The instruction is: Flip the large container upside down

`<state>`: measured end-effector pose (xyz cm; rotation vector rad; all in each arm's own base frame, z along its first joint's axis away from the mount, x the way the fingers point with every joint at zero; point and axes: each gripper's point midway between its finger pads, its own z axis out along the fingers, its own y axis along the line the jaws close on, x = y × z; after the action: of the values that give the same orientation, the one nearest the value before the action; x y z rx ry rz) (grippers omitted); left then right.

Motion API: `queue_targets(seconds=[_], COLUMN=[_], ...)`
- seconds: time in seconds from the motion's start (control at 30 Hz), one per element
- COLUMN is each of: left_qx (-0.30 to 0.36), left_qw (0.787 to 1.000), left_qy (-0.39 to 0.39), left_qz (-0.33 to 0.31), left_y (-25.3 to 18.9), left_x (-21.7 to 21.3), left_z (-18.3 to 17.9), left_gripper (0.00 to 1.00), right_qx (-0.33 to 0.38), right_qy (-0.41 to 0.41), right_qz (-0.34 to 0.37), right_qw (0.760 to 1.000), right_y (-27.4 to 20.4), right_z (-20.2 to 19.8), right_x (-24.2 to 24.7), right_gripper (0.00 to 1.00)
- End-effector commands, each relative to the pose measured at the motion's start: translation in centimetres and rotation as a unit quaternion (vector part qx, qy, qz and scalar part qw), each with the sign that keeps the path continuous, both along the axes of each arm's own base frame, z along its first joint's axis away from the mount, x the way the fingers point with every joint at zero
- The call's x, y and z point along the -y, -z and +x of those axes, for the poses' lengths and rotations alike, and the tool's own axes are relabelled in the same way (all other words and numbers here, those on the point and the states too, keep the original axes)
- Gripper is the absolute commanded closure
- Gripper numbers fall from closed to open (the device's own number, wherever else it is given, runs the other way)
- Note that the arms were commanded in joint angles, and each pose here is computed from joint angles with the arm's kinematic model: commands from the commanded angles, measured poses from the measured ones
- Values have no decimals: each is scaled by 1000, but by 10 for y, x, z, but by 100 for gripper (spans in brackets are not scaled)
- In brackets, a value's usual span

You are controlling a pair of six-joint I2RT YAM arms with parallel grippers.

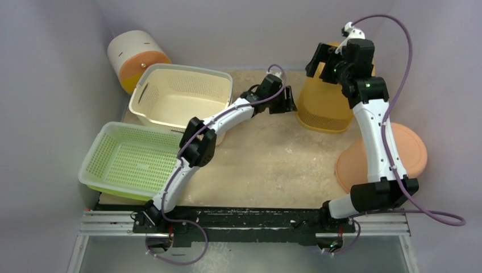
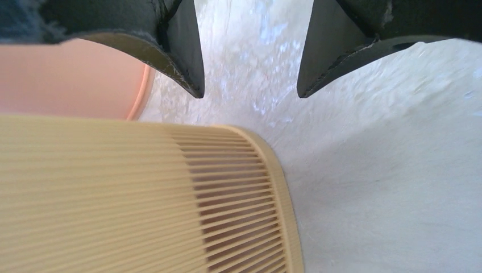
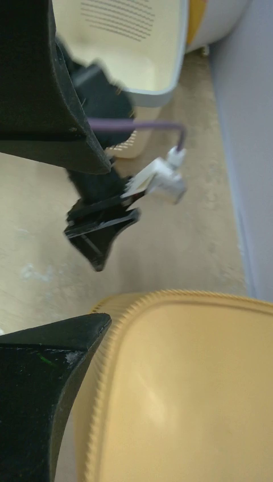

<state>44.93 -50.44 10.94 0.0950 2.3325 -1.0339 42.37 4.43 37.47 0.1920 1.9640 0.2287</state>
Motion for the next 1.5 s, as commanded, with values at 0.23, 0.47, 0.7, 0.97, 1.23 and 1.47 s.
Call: queue_targets(seconds=[0.23, 0.47, 0.7, 0.97, 1.23, 1.47], left_qx=[234, 239, 230, 221, 205, 193], left_qw=[967, 941, 937, 935, 934, 937], left_qy=[-86, -154, -182, -185, -184, -183], left_qz=[62, 183, 188, 208, 226, 226], left_y=[-249, -241, -236, -225, -208, -194], left_x=[-143, -237, -279, -297, -304, -301], left_z=[-12, -28, -49, -65, -70, -66], left_gripper=[36, 34, 34, 34, 33, 33], right_qx=[-59, -102, -84, -92, -80, -65], right_qy=[-23, 121, 225, 294, 342, 340], right_qz=[41, 49, 31, 3, -19, -52], right_qw=[997, 986, 970, 951, 936, 937], right_y=[41, 96, 113, 144, 144, 143], right_z=[-73, -57, -16, 8, 40, 68], right_x=[-38, -6, 19, 40, 86, 127], right_gripper=[7, 3, 0, 0, 0, 0])
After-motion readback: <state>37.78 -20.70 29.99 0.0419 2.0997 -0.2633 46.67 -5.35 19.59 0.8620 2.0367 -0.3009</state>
